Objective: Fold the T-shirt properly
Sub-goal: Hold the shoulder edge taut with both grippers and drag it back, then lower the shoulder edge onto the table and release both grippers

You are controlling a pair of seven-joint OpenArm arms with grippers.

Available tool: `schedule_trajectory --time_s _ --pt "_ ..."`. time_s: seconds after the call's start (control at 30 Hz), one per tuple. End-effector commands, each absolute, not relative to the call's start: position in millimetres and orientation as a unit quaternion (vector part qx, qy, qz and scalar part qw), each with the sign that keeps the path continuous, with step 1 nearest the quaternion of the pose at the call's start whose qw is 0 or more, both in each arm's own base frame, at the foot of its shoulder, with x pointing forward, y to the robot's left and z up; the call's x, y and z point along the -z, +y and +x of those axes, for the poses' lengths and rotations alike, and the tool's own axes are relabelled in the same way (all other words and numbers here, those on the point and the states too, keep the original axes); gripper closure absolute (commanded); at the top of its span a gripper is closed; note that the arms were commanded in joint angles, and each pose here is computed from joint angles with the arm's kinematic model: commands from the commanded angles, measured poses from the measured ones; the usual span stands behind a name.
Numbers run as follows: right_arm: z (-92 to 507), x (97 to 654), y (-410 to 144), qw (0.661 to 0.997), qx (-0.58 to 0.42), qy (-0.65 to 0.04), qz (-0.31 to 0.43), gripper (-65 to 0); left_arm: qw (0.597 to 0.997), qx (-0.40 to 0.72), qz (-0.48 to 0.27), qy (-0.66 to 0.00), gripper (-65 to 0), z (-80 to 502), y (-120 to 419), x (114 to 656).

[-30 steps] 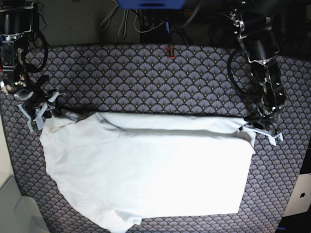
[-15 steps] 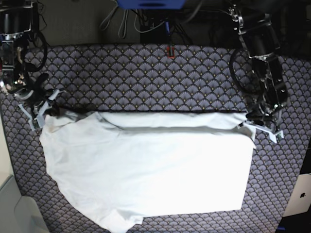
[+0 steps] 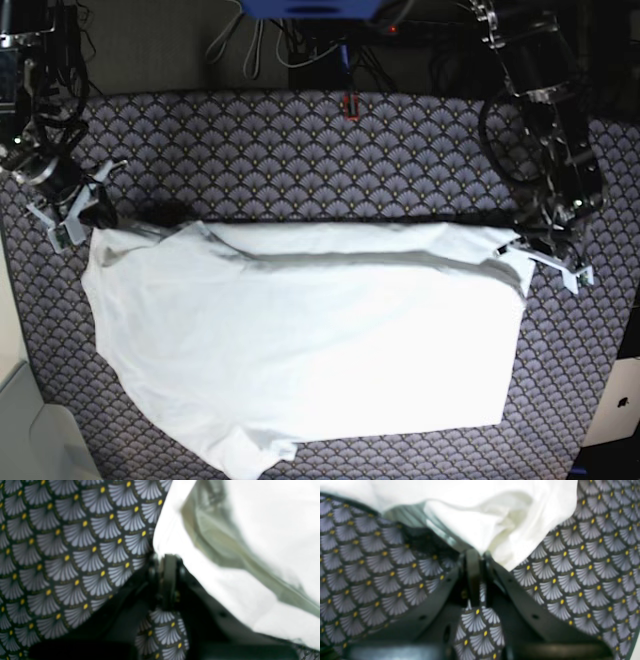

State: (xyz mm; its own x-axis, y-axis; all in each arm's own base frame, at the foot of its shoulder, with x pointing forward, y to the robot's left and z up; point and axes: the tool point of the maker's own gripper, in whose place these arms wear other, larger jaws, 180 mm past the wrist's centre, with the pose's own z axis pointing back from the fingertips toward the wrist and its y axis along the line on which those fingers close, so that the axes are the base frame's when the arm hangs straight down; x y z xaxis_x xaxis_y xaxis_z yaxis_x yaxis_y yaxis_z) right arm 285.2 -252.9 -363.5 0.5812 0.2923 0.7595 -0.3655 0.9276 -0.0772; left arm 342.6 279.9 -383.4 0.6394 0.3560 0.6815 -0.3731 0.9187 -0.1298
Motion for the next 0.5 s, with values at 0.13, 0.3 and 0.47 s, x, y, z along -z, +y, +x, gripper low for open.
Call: schedule_trajectory --time_s 0.13,0.3,0.47 --pt "282 334 -260 0.872 -0.201 -0.446 0.025 0.0 0.901 -0.19 0.03 -0.388 -0.4 336 290 368" --pt "269 321 -258 0.862 -0.225 -0.453 0.022 0.0 0.906 -0.18 0.036 -0.38 -0.4 328 290 359" --pt "259 311 -262 0.86 -0.23 -0.455 0.01 0.0 0.907 -0.167 0.051 -0.383 -0.4 321 295 344"
